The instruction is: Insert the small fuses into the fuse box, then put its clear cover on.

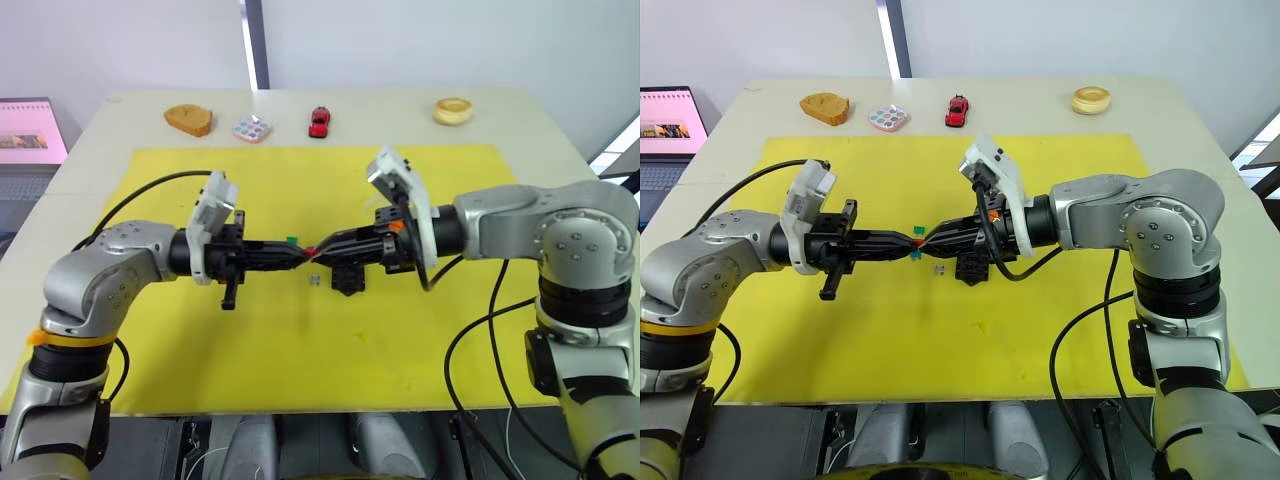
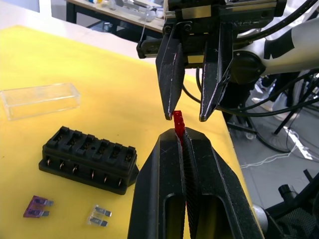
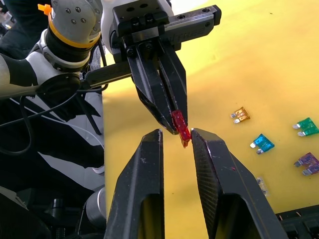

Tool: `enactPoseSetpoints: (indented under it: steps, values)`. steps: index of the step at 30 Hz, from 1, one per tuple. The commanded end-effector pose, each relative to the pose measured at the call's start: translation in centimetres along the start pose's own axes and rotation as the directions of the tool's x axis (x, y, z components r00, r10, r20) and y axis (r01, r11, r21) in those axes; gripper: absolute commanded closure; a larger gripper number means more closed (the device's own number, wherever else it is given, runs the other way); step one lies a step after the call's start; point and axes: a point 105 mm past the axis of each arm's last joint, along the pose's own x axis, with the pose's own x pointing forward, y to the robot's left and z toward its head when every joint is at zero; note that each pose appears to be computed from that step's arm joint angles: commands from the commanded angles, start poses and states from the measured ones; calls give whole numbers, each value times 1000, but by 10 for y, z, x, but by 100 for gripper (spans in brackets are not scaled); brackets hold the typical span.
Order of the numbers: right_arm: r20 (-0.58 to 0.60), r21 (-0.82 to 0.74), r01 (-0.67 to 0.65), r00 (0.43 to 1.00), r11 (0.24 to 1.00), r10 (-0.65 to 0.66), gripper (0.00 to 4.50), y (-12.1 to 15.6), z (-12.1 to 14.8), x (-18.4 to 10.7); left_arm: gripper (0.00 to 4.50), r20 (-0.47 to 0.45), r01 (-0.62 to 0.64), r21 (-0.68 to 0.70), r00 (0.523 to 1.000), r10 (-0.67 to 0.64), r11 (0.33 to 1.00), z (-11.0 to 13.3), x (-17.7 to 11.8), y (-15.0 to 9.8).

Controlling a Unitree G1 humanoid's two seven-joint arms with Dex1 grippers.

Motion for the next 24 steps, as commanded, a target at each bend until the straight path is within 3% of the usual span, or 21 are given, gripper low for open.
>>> enactPoseSetpoints:
  steps: [1, 16, 17, 19, 24]
  values:
    - [29, -60, -9, 1000, 998, 10, 356, 7, 11, -2, 450, 3, 10, 41, 1000, -10, 999, 7, 1, -5]
    - [29, -66, -17, 999, 998, 19, 356, 8, 12, 1, 450, 0, 11, 41, 1000, -11, 999, 8, 4, -6]
    - [29, -67, -17, 999, 998, 19, 408, 8, 12, 1, 450, -1, 11, 41, 1000, -11, 999, 7, 5, -6]
    - [29, -69, -17, 999, 997, 19, 445, 8, 12, 1, 450, -2, 10, 39, 1000, -10, 999, 7, 5, -6]
    - [28, -73, -19, 999, 997, 21, 445, 9, 13, 1, 450, -16, -17, 24, 1000, 17, 1000, 5, 7, -2]
